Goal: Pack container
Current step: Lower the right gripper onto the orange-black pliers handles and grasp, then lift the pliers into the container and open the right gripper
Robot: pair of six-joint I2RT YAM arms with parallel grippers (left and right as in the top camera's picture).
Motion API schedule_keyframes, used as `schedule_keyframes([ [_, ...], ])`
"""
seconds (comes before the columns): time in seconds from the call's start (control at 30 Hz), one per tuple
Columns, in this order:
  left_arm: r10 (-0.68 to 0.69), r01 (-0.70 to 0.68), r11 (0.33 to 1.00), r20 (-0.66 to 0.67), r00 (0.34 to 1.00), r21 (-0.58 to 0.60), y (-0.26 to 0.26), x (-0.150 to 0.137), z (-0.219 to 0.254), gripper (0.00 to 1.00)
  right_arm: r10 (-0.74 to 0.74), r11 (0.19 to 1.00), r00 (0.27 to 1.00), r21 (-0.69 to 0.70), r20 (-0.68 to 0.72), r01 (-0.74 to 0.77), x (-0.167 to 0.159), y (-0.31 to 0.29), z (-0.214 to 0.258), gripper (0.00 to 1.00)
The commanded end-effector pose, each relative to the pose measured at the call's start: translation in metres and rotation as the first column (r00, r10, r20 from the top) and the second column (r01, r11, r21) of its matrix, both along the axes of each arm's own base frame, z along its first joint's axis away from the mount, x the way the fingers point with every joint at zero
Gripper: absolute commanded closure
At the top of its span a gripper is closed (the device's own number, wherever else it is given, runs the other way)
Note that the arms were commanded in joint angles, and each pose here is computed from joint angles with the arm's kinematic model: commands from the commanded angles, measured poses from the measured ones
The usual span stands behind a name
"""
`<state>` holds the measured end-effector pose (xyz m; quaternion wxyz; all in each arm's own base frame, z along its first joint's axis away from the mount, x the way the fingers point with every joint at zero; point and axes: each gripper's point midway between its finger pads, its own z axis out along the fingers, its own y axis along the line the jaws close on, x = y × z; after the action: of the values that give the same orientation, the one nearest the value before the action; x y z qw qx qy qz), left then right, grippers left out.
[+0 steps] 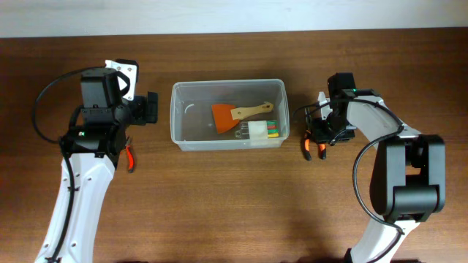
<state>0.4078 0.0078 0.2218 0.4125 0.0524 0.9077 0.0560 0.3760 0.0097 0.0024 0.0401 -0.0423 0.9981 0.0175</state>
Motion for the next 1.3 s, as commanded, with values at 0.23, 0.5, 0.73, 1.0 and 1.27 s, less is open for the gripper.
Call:
schedule_keyframes([
  [0.23,0.015,-0.015,1.000,0.018,1.000,0.000,0.002,0.004,0.007,0.01,0.029,0.999,0.999,-0.042,-0.033,-0.030,-0.015,0.009,-0.020,0.60],
  [0.5,0.015,-0.015,1.000,0.018,1.000,0.000,0.002,0.004,0.007,0.01,0.030,0.998,0.999,-0.050,-0.034,-0.032,-0.015,0.008,-0.020,0.72],
  [0.73,0.015,-0.015,1.000,0.018,1.000,0.000,0.002,0.004,0.007,0.01,0.024,0.998,0.999,-0.050,-0.030,-0.025,-0.013,0.006,-0.019,0.83],
  [1.0,0.015,-0.015,1.000,0.018,1.000,0.000,0.002,0.004,0.007,0.01,-0.036,0.998,0.999,-0.048,0.019,0.037,0.009,-0.016,0.017,0.94],
  [1.27,0.015,-0.015,1.000,0.019,1.000,0.000,0.002,0.004,0.007,0.01,-0.058,0.997,0.970,-0.041,0.237,0.069,0.057,-0.026,0.132,0.95],
])
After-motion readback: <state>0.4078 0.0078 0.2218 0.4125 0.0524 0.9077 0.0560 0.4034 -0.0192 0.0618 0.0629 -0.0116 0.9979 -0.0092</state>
